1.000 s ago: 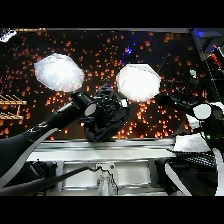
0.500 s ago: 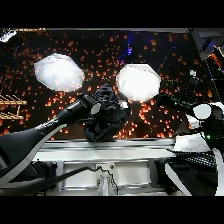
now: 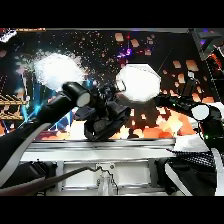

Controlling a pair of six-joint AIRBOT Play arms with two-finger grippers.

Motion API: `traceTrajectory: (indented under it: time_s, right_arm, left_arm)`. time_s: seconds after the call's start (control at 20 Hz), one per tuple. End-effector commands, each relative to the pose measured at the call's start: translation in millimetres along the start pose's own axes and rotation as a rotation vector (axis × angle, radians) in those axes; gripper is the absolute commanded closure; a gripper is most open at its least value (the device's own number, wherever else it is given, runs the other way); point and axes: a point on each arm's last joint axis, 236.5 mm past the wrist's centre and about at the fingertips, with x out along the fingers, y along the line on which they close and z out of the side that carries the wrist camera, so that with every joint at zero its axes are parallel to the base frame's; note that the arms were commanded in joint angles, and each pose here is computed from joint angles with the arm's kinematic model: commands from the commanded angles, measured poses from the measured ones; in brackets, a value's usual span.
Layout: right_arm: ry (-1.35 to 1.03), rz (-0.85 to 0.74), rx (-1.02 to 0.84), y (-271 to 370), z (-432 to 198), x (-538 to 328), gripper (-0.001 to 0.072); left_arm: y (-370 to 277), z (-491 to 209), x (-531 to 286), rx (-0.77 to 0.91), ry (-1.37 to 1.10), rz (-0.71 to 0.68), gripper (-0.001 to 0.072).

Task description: Fold the clothes and pants, and hang the long-sleeved shirts on hangers.

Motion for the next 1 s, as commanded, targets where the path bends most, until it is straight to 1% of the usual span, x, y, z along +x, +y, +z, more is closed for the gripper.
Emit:
traceTrajectory:
  time_s: [0.0, 0.1, 0.15, 0.3, 0.45, 0.65, 0.75, 0.95]
  right_arm:
    - [0.140, 0.119, 0.069, 26, -36, 5, 0.0281]
    - [0.169, 0.211, 0.096, 56, -47, 4, 0.0282]
    - [0.178, 0.231, 0.106, 68, -51, 5, 0.0282]
    - [0.197, 0.298, 0.140, 114, -62, 6, 0.0282]
    - [0.128, 0.360, 0.237, 153, -53, 7, 0.0281]
    - [0.017, 0.377, 0.478, 155, -17, 14, 0.0281]
    - [0.058, 0.353, 0.571, 152, -22, 25, 0.0281]
    - [0.137, 0.301, 0.676, 146, -38, 51, 0.0281]
  left_arm:
    - [57, 74, -79, -0.149, -0.329, 0.191, 0.0693]
    - [66, 95, -112, -0.175, -0.444, 0.231, 0.0692]
    - [67, 99, -122, -0.174, -0.471, 0.241, 0.0693]
    - [66, 99, -133, -0.174, -0.484, 0.243, 0.0693]
    - [59, 94, -132, -0.187, -0.461, 0.213, 0.0692]
    - [46, 85, -124, -0.210, -0.415, 0.157, 0.0693]
    - [44, 87, -124, -0.220, -0.421, 0.142, 0.0694]
    - [35, 91, -124, -0.246, -0.436, 0.097, 0.0694]
